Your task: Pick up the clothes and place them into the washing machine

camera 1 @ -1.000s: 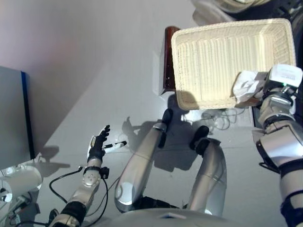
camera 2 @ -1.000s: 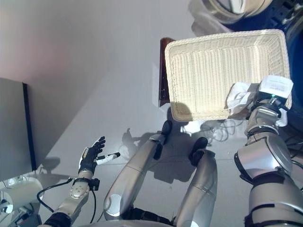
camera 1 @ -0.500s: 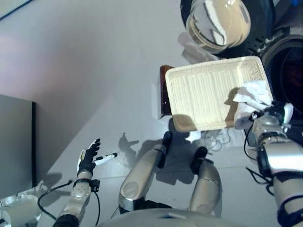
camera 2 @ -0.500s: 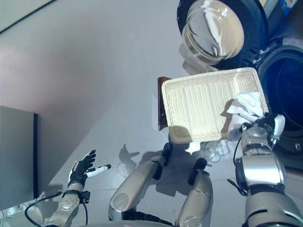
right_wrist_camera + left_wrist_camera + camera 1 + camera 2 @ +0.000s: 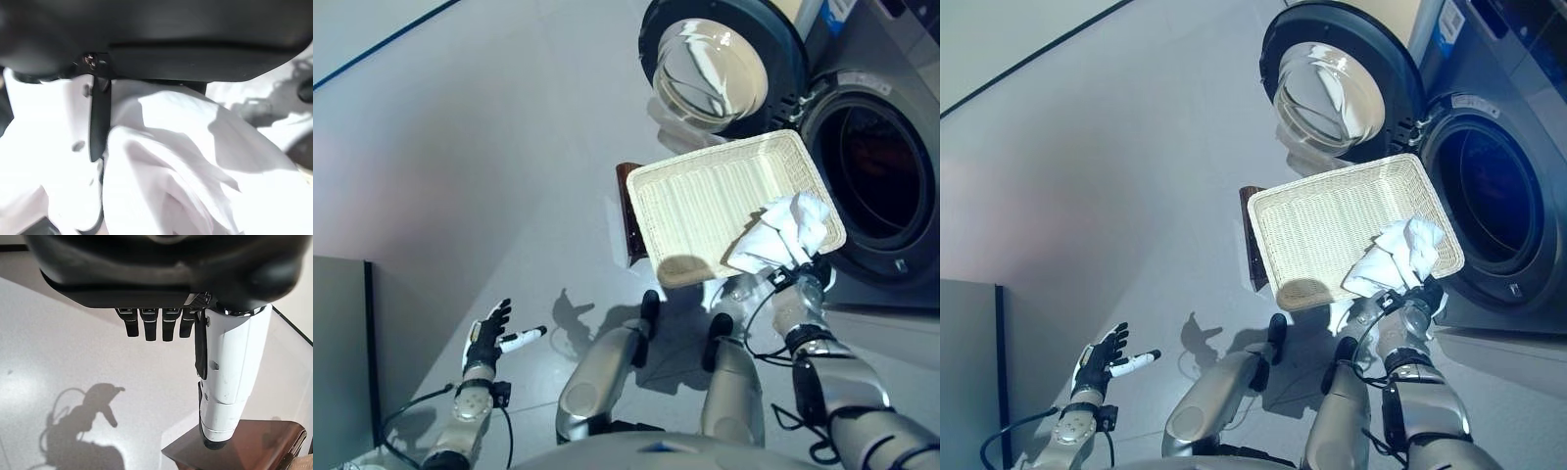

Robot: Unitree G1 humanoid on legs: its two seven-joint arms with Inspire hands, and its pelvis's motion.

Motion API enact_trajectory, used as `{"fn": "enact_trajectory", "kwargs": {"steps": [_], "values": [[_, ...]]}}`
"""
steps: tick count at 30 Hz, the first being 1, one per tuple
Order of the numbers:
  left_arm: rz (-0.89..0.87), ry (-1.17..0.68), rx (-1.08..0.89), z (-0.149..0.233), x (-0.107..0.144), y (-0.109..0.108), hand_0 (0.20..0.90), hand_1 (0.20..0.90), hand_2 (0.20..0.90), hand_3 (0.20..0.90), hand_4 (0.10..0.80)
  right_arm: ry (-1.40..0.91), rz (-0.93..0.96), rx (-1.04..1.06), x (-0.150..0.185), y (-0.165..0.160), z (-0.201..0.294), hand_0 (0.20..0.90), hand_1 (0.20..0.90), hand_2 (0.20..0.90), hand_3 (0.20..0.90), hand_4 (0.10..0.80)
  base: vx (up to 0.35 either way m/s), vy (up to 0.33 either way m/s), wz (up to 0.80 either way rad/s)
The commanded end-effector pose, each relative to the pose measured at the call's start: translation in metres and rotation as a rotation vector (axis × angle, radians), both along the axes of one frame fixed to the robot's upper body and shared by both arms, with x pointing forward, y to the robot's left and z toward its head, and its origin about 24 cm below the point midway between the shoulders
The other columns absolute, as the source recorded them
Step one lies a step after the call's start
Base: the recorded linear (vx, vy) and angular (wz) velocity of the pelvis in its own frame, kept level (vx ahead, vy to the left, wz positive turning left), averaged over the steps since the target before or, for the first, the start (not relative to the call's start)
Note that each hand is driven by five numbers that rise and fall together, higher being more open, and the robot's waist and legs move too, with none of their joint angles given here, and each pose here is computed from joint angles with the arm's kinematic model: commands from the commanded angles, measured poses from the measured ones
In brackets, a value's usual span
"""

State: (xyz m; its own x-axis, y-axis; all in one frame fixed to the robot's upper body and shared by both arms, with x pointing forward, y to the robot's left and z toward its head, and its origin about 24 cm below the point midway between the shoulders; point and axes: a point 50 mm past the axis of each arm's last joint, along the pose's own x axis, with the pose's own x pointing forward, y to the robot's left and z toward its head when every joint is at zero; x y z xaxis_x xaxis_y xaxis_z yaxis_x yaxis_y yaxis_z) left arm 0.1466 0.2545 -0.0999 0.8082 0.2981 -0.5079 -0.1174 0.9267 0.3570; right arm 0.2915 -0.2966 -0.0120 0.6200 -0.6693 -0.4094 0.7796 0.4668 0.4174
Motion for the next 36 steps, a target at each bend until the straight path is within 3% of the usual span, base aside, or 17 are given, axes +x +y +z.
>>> {"fn": "enact_trajectory", "kwargs": {"steps": [1,11,24,31,36], "values": [[0.064,-0.004,0.036,-0.003,-0.019,0.011,0.900,0.900,0.900,0.900,0.800,-0.268,-0.207,-0.137,0.004,-0.037,0.058,0.200,0.200,0.200,0.200,0.300,0.014,0.024,0.04],[-0.015,0.006,-0.002,-0.010,-0.015,-0.016,0.900,0.900,0.900,0.900,0.800,-0.525,-0.538,-0.152,0.013,-0.080,0.159,0.200,0.200,0.200,0.200,0.300,0.006,0.007,-0.01],[-0.072,-0.009,-0.067,-0.011,-0.012,-0.036,0.900,0.900,0.900,0.900,0.800,-0.738,-0.585,-0.294,0.010,-0.093,0.258,0.200,0.200,0.200,0.200,0.300,0.014,-0.003,-0.07],[-0.059,-0.011,-0.071,-0.009,-0.015,-0.031,0.900,0.900,0.900,0.900,0.800,-0.855,-0.559,-0.502,-0.003,-0.092,0.333,0.200,0.200,0.200,0.200,0.300,0.010,-0.004,-0.05],[-0.039,-0.006,-0.085,-0.010,-0.016,-0.030,0.900,0.900,0.900,0.900,0.800,-0.899,-0.524,-0.544,-0.003,-0.083,0.352,0.200,0.200,0.200,0.200,0.300,0.025,-0.012,-0.04]]}}
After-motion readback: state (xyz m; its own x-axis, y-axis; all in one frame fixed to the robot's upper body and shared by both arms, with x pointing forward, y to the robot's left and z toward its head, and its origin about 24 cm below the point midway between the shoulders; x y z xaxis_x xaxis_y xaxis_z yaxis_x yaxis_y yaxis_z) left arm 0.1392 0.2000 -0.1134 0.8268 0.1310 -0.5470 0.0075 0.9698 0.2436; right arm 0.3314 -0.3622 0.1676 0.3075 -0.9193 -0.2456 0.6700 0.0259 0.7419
